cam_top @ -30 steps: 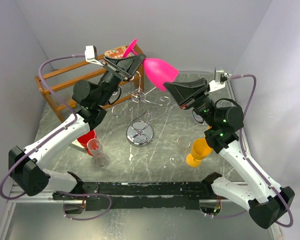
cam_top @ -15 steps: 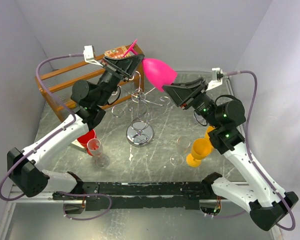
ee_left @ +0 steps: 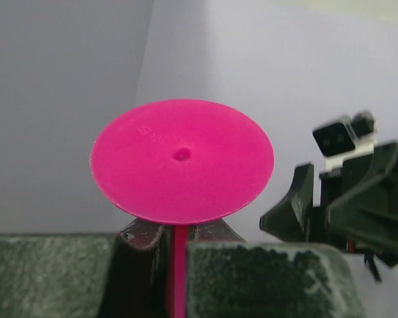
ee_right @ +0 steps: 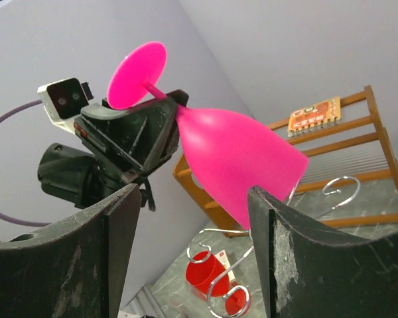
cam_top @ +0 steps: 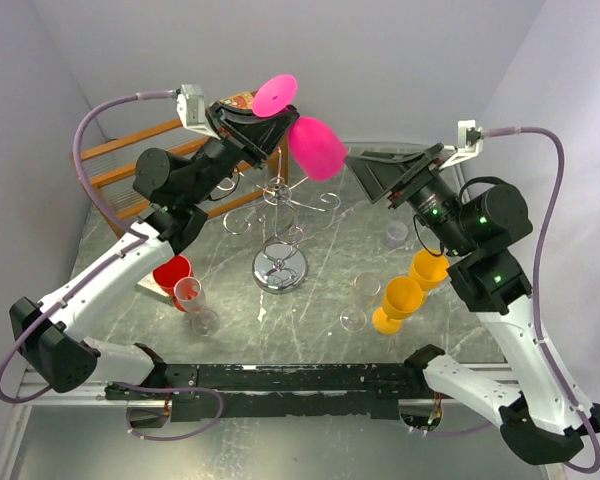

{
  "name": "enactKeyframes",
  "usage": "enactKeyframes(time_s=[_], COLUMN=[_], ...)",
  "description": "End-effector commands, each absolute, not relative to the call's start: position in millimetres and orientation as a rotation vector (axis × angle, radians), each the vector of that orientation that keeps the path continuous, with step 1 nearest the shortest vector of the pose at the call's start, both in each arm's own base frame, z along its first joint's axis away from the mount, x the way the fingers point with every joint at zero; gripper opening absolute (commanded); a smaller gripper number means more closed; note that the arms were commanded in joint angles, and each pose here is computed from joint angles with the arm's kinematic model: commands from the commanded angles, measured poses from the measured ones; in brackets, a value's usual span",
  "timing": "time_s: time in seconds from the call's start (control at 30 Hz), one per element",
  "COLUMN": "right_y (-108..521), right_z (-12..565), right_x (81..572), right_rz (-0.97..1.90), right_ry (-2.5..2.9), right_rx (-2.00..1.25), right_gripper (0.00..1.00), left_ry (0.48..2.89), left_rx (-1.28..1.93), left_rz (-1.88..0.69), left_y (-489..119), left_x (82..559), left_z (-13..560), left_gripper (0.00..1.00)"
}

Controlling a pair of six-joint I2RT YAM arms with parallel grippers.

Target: Place the wine glass upside down on the wine glass rack

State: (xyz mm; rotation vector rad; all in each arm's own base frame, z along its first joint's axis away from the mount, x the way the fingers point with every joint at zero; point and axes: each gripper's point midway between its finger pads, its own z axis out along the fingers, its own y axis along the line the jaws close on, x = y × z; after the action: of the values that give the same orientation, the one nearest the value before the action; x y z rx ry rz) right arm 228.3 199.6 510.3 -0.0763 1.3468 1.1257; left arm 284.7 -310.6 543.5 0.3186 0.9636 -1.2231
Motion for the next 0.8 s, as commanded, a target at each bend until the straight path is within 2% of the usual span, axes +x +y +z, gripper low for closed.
enactKeyframes(time_s=[0.0,0.2,0.43,0.77], right_y=[210,230,239,252], right_z=[522,546,546,544], right_x=[215,198,219,231], right_rz=[1.18,1.382,1.475,1.562], right_ry=[1.374,1.327,1.386,1.424], right_rx=[-0.158,-0.213,-0.075,-0.019], right_gripper=[0.65,0.64,0.53,0.41], left_ry=[0.723,0.592,0.561,0.56], left_rx=[0.636,0.794,0.883,0.918], left_rz=[-1.069,-0.944,-0.816,-0.811], left_y=[-323,-335,-342,-346], left_x=[254,251,260,259], left_z=[557,547,533,523], left_gripper=[0.07,0.07,0.07,0.07])
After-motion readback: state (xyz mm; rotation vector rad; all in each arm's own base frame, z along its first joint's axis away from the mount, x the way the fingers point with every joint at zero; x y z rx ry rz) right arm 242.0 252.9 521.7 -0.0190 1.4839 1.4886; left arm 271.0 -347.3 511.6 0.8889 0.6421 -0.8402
